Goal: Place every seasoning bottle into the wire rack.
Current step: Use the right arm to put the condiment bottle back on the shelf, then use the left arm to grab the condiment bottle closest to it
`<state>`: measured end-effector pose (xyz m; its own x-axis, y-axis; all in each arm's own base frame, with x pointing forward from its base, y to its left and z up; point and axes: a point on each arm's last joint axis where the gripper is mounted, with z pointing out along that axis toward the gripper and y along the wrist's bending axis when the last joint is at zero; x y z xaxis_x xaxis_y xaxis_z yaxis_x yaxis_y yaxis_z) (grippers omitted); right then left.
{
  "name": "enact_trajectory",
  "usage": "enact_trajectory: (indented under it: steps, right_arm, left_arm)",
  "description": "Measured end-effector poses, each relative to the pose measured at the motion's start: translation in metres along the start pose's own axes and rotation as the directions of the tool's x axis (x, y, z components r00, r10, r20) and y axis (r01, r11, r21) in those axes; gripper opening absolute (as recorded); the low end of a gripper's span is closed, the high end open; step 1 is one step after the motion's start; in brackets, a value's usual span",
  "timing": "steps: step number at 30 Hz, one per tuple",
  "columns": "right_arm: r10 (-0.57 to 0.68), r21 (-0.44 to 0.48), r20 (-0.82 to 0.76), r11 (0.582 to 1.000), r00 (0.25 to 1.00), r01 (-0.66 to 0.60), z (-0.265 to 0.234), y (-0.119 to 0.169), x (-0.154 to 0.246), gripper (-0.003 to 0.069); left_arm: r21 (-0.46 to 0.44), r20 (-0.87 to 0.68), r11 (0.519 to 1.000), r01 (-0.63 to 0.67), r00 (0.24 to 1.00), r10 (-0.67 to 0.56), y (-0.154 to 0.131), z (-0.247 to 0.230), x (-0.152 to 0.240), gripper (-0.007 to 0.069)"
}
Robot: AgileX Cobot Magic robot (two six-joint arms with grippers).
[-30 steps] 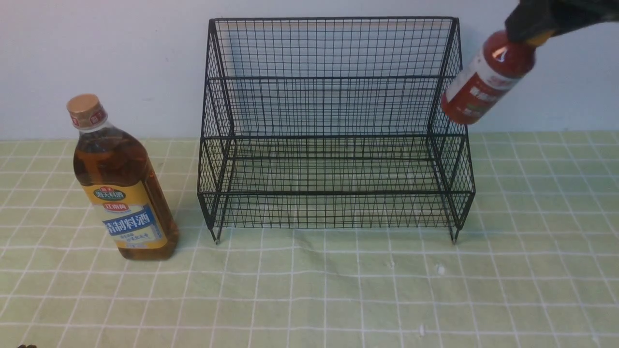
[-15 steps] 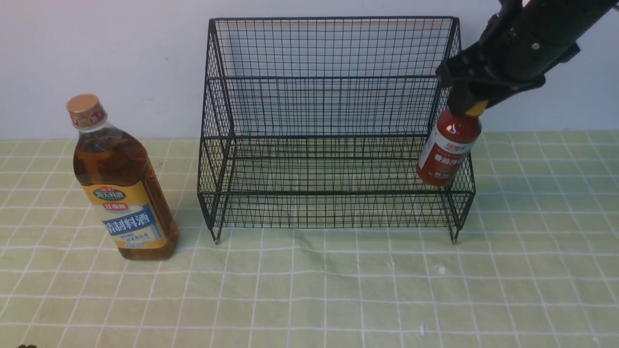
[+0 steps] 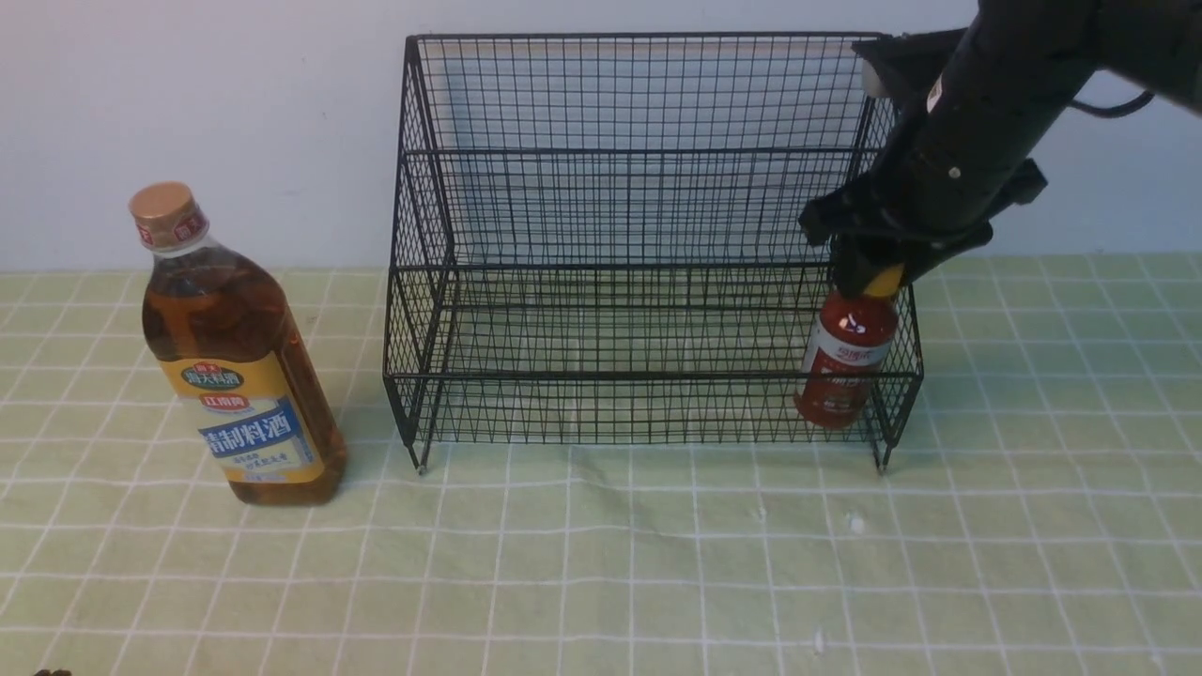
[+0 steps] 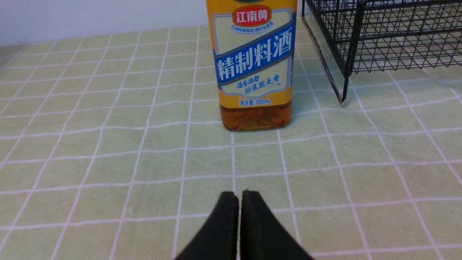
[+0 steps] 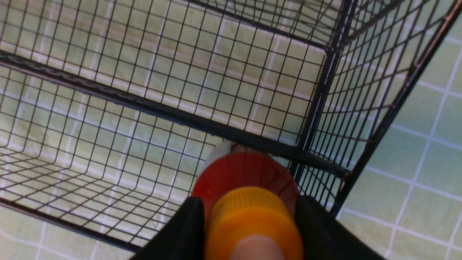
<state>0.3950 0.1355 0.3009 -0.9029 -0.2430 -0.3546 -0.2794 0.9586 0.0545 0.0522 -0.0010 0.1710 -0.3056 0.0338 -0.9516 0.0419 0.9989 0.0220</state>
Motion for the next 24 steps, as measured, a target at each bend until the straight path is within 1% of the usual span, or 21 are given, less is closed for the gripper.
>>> enact_trajectory:
  steps: [2, 6, 8, 11, 13, 14, 17, 18, 19, 21, 22, 24]
  right_arm:
    - [0.002, -0.001, 0.0, 1.0, 1.0, -0.002, 0.0, 0.0, 0.0, 0.0309]
    - [0.049, -0.027, 0.027, 0.998, 0.998, -0.048, -0.009, 0.003, -0.002, 0.0386]
    - [0.057, -0.03, 0.05, 0.998, 0.997, -0.055, -0.019, 0.003, -0.002, 0.0409]
    - [0.06, -0.038, 0.121, 0.998, 0.991, -0.056, -0.051, 0.004, 0.002, 0.0424]
    - [0.058, -0.046, 0.193, 0.998, 0.979, -0.05, -0.084, 0.005, 0.008, 0.0421]
    - [0.058, -0.047, 0.201, 0.998, 0.978, -0.049, -0.088, 0.005, 0.009, 0.042]
    - [0.068, -0.097, 0.352, 0.995, 0.933, -0.036, -0.159, 0.009, 0.032, 0.0382]
    - [0.071, -0.105, 0.361, 0.994, 0.93, -0.035, -0.164, 0.01, 0.034, 0.0378]
    - [0.087, -0.148, 0.444, 0.989, 0.892, -0.023, -0.204, 0.013, 0.054, 0.0343]
    - [0.104, -0.185, 0.516, 0.983, 0.85, -0.008, -0.241, 0.015, 0.081, 0.03]
    - [0.105, -0.187, 0.523, 0.982, 0.846, -0.006, -0.244, 0.015, 0.084, 0.0295]
    - [0.106, -0.185, 0.602, 0.983, 0.791, 0.009, -0.282, 0.013, 0.133, 0.0219]
  left_arm:
    - [0.0, 0.0, 1.0, 0.0, 1.0, 0.0, 0.0, 0.0, 0.0, -0.0006]
    - [0.0, 0.0, 1.0, 0.0, 1.0, 0.0, 0.0, 0.0, 0.0, -0.0006]
    - [0.0, 0.0, 1.0, 0.0, 1.0, 0.0, 0.0, 0.0, 0.0, -0.0006]
    - [0.0, 0.0, 1.0, 0.0, 1.0, 0.0, 0.0, 0.0, 0.0, -0.0006]
    - [0.0, 0.0, 1.0, 0.0, 1.0, 0.0, 0.0, 0.0, 0.0, -0.0006]
    - [0.0, 0.0, 1.0, 0.0, 1.0, 0.0, 0.0, 0.0, 0.0, -0.0006]
    - [0.0, 0.0, 1.0, 0.0, 1.0, 0.0, 0.0, 0.0, 0.0, -0.0006]
    - [0.0, 0.0, 1.0, 0.0, 1.0, 0.0, 0.0, 0.0, 0.0, -0.0006]
    - [0.0, 0.0, 1.0, 0.0, 1.0, 0.0, 0.0, 0.0, 0.0, -0.0006]
    - [0.0, 0.0, 1.0, 0.0, 1.0, 0.0, 0.0, 0.0, 0.0, -0.0006]
    - [0.0, 0.0, 1.0, 0.0, 1.0, 0.0, 0.0, 0.0, 0.0, -0.0006]
    - [0.0, 0.0, 1.0, 0.0, 1.0, 0.0, 0.0, 0.0, 0.0, -0.0006]
